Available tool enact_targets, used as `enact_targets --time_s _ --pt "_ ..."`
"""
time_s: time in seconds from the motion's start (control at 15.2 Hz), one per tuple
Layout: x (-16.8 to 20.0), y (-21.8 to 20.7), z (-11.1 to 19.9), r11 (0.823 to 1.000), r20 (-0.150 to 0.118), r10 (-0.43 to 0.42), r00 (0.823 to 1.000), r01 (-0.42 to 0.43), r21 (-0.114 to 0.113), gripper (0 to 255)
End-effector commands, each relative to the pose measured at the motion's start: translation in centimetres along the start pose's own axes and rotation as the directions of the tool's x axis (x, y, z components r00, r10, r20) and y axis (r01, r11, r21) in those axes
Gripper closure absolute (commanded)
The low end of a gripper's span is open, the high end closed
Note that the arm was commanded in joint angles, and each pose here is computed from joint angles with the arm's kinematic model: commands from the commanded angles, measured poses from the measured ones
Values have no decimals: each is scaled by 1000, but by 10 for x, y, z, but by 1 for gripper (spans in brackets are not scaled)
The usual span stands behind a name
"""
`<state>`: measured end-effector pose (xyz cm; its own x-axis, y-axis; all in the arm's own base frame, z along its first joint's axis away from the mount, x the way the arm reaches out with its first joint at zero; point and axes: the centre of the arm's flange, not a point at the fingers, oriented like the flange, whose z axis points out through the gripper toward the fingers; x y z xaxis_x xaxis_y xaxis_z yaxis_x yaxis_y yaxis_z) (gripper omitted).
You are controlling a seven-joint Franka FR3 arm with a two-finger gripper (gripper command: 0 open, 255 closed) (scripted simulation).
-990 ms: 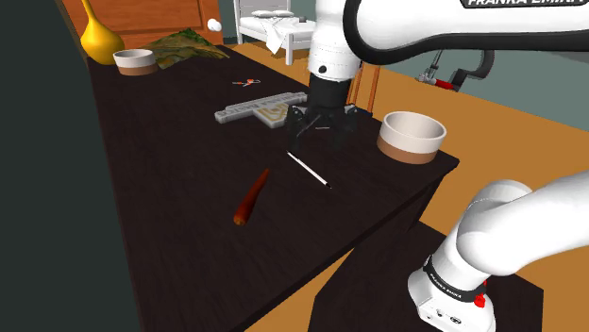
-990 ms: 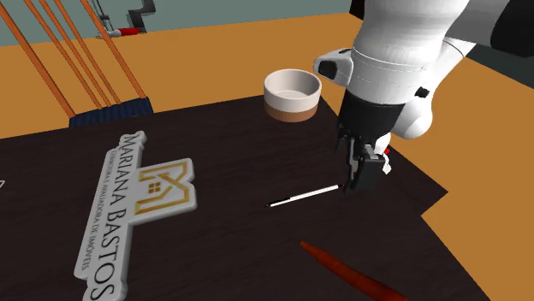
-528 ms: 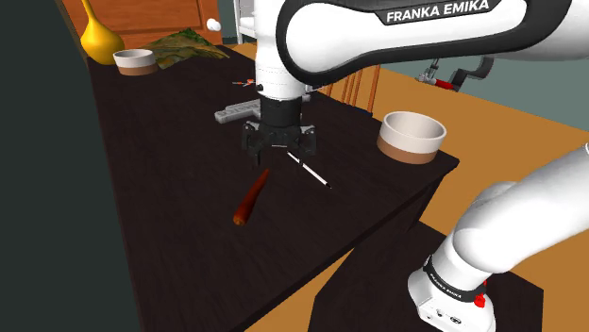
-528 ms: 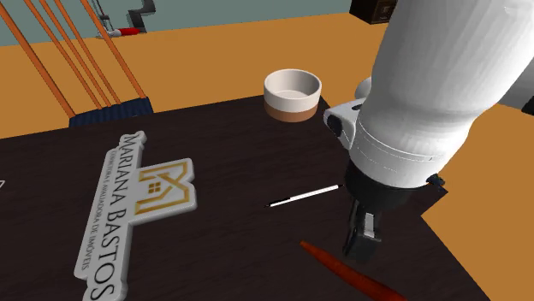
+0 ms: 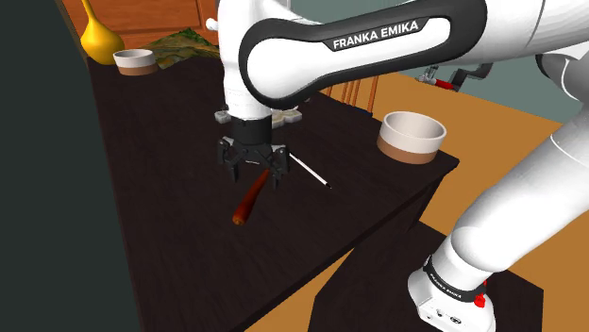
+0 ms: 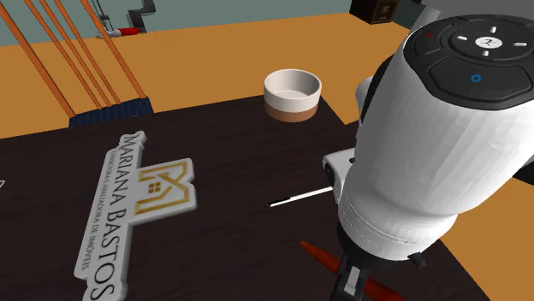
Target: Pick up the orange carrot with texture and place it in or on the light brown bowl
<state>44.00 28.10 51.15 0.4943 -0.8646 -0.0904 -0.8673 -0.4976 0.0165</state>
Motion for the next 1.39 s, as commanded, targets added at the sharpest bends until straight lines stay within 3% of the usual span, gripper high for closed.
enact_targets --time_s 0.0,0.13,0.66,0.73,1.32 --pt "0 -1 11 1000 0 2 1000 -2 0 0" --pt "0 -1 24 1000 0 2 1000 -2 0 0" --pt "0 -1 24 1000 0 2 1000 -2 0 0" --pt "0 -1 24 1000 0 2 1000 -2 0 255" --pt "0 -1 24 1000 0 2 1000 -2 0 255"
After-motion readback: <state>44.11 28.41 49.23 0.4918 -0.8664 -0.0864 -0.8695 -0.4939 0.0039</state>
